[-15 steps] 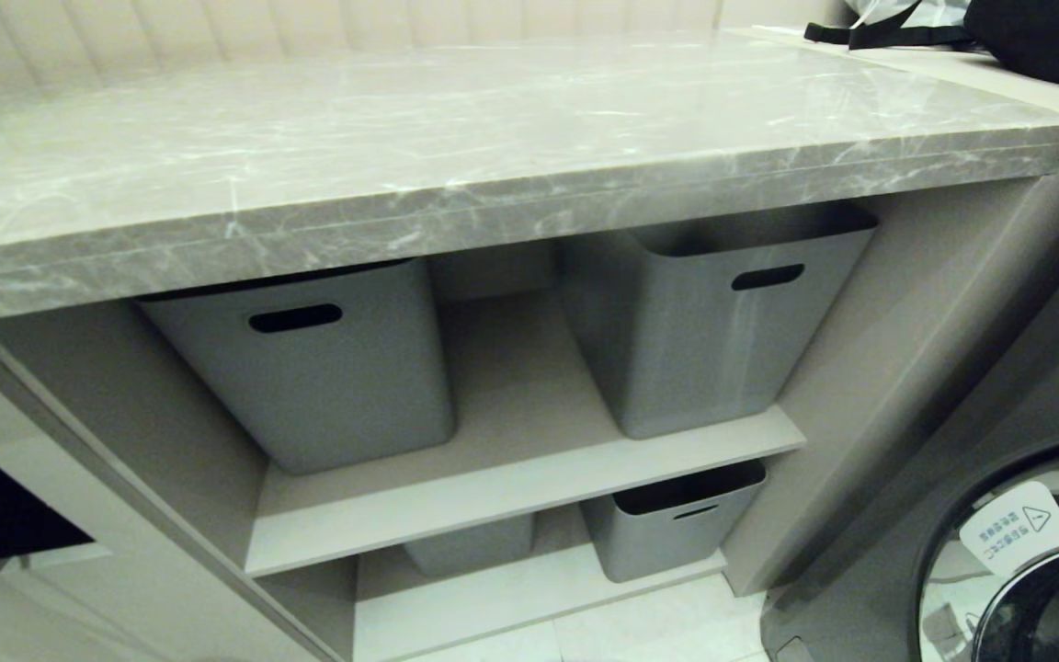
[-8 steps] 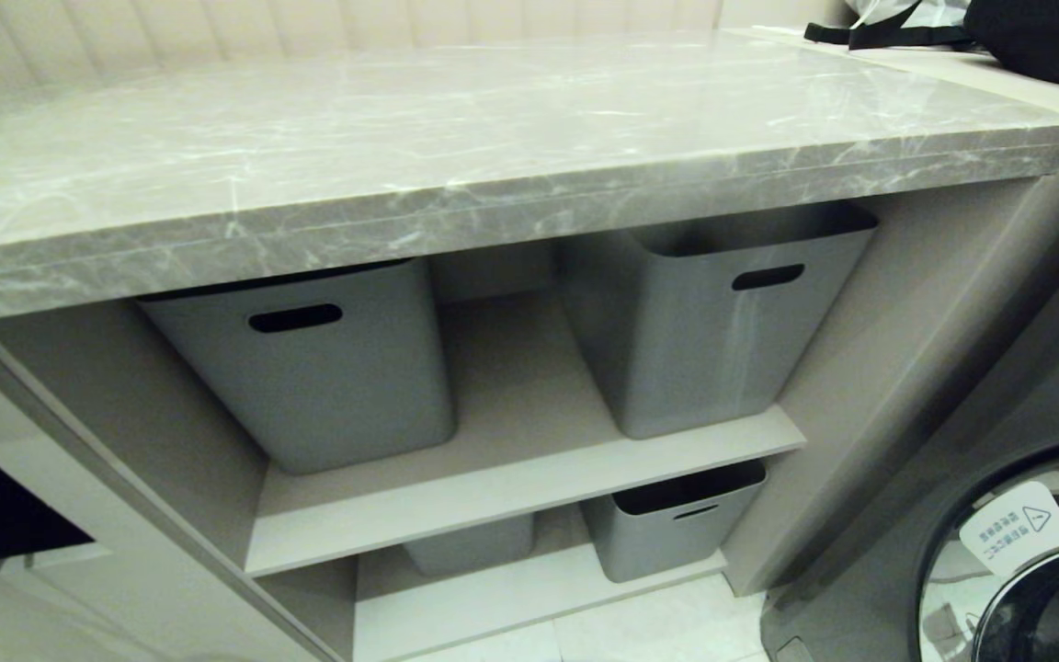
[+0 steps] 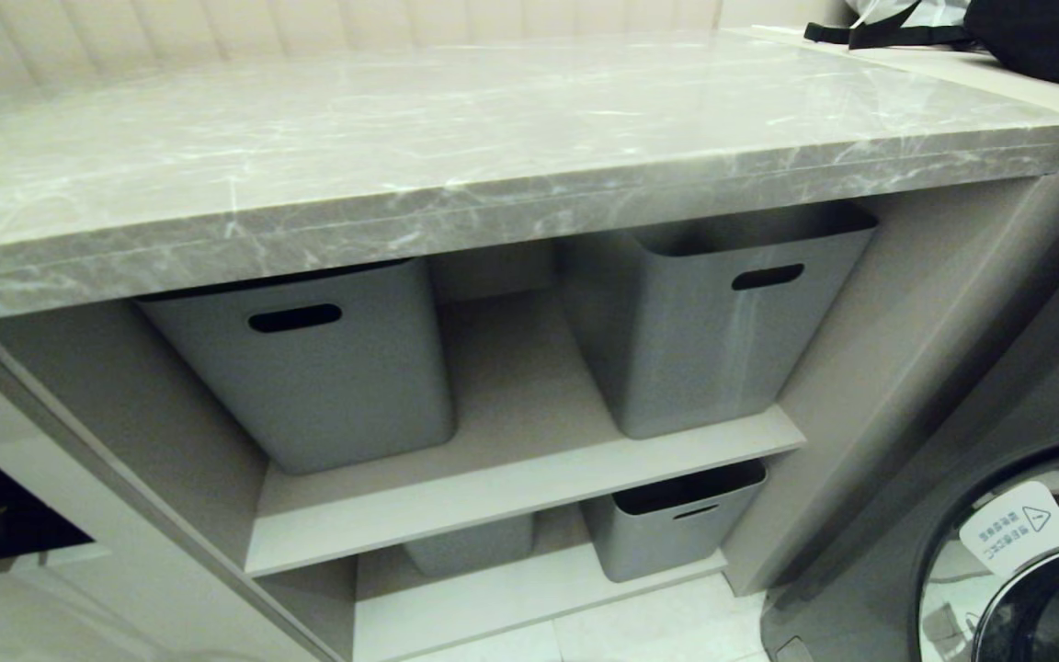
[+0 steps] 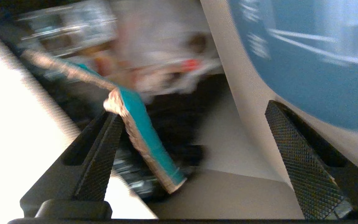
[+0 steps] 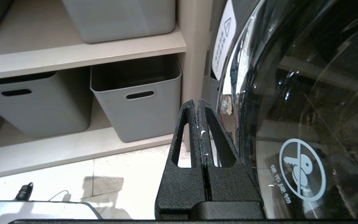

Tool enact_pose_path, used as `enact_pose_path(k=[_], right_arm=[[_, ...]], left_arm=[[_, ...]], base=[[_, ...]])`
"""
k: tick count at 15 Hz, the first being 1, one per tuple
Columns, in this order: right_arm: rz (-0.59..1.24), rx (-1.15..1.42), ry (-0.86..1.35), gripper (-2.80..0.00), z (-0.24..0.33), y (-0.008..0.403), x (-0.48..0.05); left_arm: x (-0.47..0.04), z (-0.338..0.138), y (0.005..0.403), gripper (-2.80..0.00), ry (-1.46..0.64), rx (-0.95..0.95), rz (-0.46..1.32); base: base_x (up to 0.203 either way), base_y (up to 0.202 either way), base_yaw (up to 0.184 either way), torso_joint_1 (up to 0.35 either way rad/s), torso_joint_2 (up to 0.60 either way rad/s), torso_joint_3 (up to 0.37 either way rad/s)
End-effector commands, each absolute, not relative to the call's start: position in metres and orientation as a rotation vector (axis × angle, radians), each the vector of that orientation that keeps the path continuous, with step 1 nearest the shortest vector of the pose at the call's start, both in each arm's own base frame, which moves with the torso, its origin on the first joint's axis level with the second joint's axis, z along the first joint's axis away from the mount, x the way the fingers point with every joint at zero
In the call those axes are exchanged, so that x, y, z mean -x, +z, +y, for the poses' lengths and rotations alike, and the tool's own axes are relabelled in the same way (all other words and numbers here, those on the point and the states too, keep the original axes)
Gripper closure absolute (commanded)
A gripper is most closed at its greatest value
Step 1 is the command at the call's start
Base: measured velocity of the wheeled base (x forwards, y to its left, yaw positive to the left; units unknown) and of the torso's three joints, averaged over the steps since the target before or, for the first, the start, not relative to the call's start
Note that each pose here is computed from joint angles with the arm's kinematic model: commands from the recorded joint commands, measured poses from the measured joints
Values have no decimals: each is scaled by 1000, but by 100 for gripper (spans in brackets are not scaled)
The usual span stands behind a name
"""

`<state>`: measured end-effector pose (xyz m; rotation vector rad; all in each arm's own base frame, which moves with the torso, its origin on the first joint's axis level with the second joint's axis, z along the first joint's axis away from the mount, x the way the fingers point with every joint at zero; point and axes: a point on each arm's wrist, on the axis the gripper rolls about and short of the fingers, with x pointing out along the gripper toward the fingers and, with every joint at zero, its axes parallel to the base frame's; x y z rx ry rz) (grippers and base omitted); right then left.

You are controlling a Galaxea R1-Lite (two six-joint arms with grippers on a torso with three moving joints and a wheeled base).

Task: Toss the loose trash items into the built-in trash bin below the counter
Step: Put the garbage in the trash can

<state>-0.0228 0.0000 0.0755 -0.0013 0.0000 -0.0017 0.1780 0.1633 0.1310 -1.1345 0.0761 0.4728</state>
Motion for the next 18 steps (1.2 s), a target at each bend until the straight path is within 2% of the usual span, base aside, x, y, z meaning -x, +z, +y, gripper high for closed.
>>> enact_pose_path(k=[1, 3, 7, 9, 14, 18], right_arm=[[0, 2, -2, 0, 0, 75, 23], [0, 2, -2, 0, 0, 75, 23], [0, 2, -2, 0, 0, 75, 23], [0, 2, -2, 0, 0, 75, 23], [0, 2, -2, 0, 0, 75, 23], [0, 2, -2, 0, 0, 75, 23]], left_arm=[[-181, 162, 129, -280, 498, 1146, 92], [-184, 162, 139, -280, 444, 1168, 7], [-191, 157, 140, -280, 415, 1132, 17], [-188, 155, 133, -280, 460, 1129, 70], [-186, 154, 139, -280, 453, 1115, 35], [-165, 145, 139, -280, 516, 1111, 1]], base=[[0, 0, 0, 0, 0, 0], [0, 0, 0, 0, 0, 0], [0, 0, 0, 0, 0, 0], [0, 0, 0, 0, 0, 0], [0, 0, 0, 0, 0, 0], [0, 0, 0, 0, 0, 0]])
